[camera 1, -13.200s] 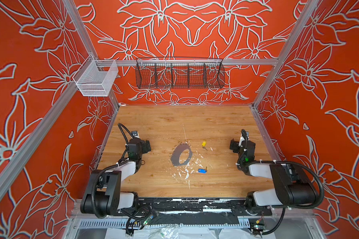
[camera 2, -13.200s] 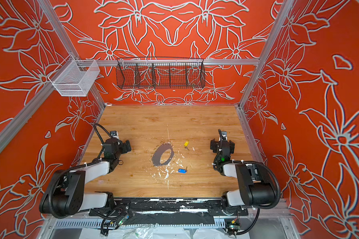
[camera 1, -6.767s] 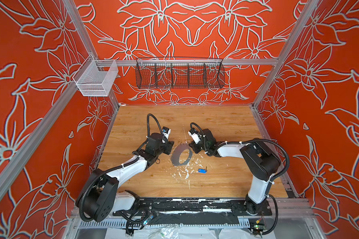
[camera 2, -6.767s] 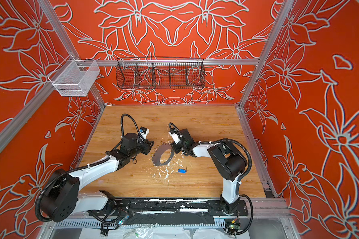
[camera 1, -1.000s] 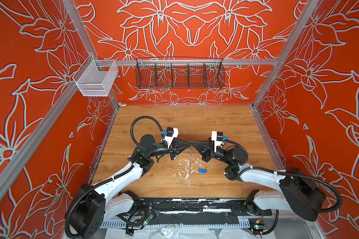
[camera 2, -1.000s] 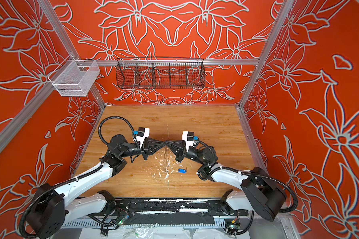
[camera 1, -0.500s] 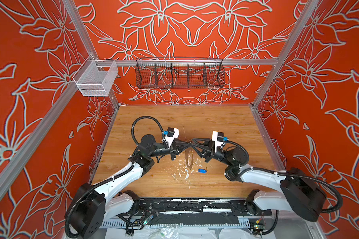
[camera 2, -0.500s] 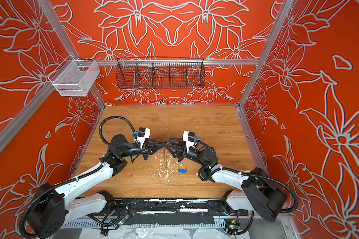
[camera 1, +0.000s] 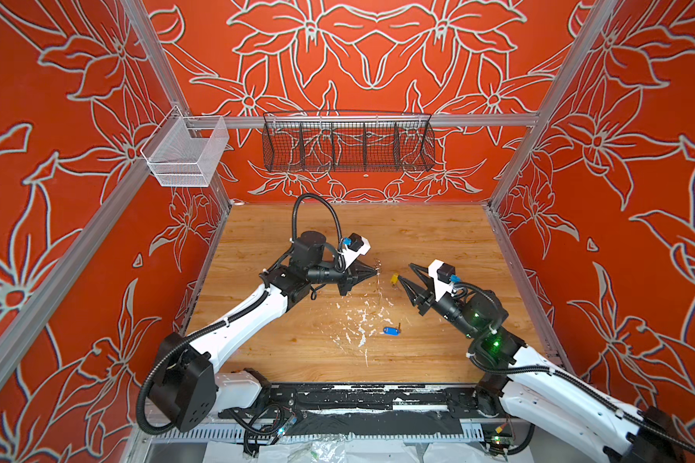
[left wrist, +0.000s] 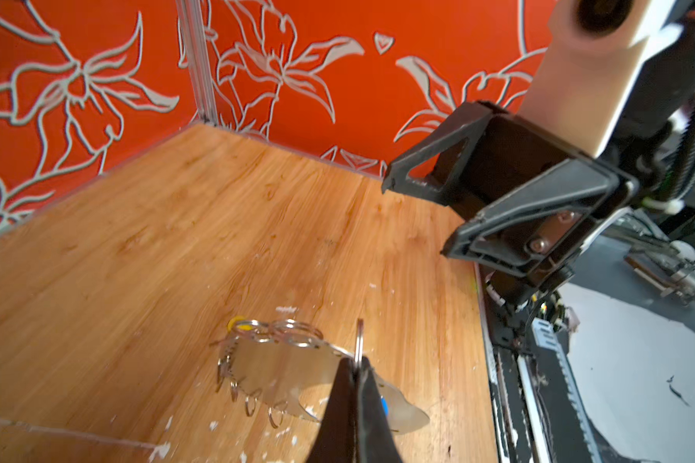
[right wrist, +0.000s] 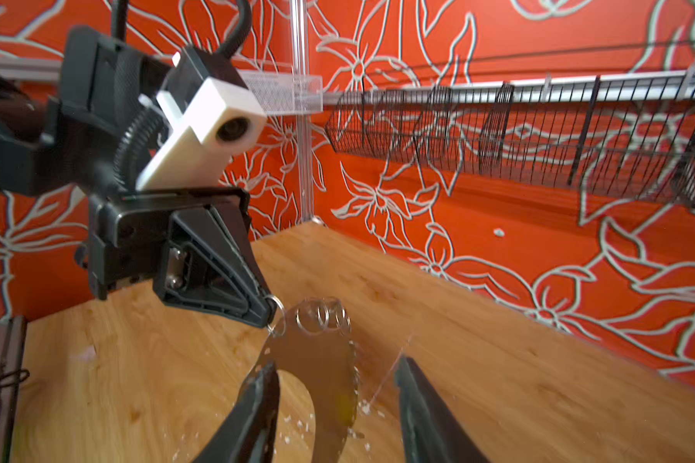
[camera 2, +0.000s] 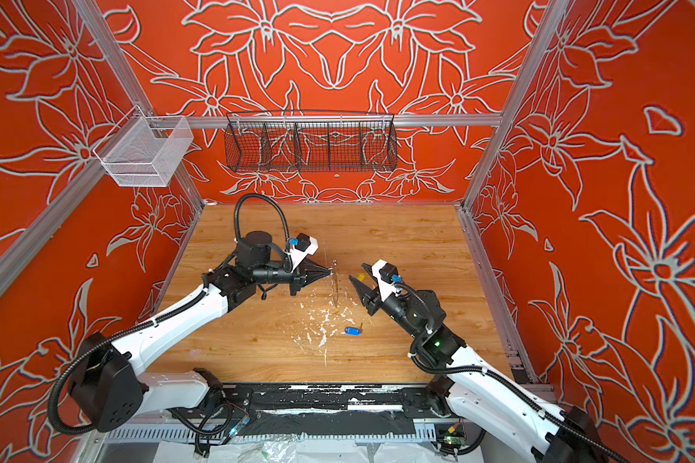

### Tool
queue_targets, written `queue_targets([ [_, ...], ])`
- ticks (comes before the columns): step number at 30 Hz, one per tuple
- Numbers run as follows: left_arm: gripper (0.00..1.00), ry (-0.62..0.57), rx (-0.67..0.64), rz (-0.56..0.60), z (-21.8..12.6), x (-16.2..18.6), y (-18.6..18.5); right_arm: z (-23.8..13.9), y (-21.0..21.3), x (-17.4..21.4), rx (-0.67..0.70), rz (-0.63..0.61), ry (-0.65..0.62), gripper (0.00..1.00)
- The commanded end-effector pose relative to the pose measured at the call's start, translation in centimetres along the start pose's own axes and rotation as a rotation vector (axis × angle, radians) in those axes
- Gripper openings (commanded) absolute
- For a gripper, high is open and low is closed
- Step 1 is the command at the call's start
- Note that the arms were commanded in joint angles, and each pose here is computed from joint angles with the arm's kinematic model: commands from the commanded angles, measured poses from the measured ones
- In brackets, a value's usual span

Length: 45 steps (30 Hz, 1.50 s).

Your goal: Put the keys on the keyring

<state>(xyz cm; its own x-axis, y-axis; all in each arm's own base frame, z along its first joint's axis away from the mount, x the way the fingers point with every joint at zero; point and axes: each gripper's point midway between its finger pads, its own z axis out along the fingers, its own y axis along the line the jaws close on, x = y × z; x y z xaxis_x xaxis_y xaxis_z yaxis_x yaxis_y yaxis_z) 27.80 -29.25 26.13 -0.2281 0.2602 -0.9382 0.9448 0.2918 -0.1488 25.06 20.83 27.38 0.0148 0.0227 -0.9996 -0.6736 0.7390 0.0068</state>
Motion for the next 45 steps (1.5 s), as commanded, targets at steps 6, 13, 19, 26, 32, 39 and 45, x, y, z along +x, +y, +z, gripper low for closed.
queue_targets([
  [6, 0.0, 0.112, 0.009, 0.211, -1.1, 1.8, -3.0, 2.0, -3.3, 2.5, 0.038, 0.016, 0.071, 0.6],
  [13, 0.0, 0.132, -0.039, 0.283, -1.3, 2.0, -3.1, 1.4, -1.4, 3.6, -0.065, 0.052, 0.166, 0.56],
  [19, 0.0, 0.171, -0.005, 0.286, -0.8, 1.9, -3.4, 0.7, 2.7, 3.0, -0.306, 0.043, 0.131, 0.4],
  [26, 0.0, 0.209, 0.019, 0.295, -0.2, 2.7, -3.8, 0.0, 6.4, 2.1, -0.505, 0.023, 0.091, 0.28],
  [32, 0.0, 0.219, 0.021, 0.304, 0.1, 2.5, -3.8, -0.2, 8.3, 2.4, -0.582, -0.019, 0.138, 0.21],
  [39, 0.0, 0.234, 0.036, 0.32, 0.3, 2.8, -4.3, -0.5, 8.5, 2.8, -0.57, -0.038, 0.136, 0.19],
  [45, 0.0, 0.237, 0.056, 0.336, 0.4, 2.7, -5.0, -0.2, 8.0, 3.0, -0.539, -0.053, 0.137, 0.19],
])
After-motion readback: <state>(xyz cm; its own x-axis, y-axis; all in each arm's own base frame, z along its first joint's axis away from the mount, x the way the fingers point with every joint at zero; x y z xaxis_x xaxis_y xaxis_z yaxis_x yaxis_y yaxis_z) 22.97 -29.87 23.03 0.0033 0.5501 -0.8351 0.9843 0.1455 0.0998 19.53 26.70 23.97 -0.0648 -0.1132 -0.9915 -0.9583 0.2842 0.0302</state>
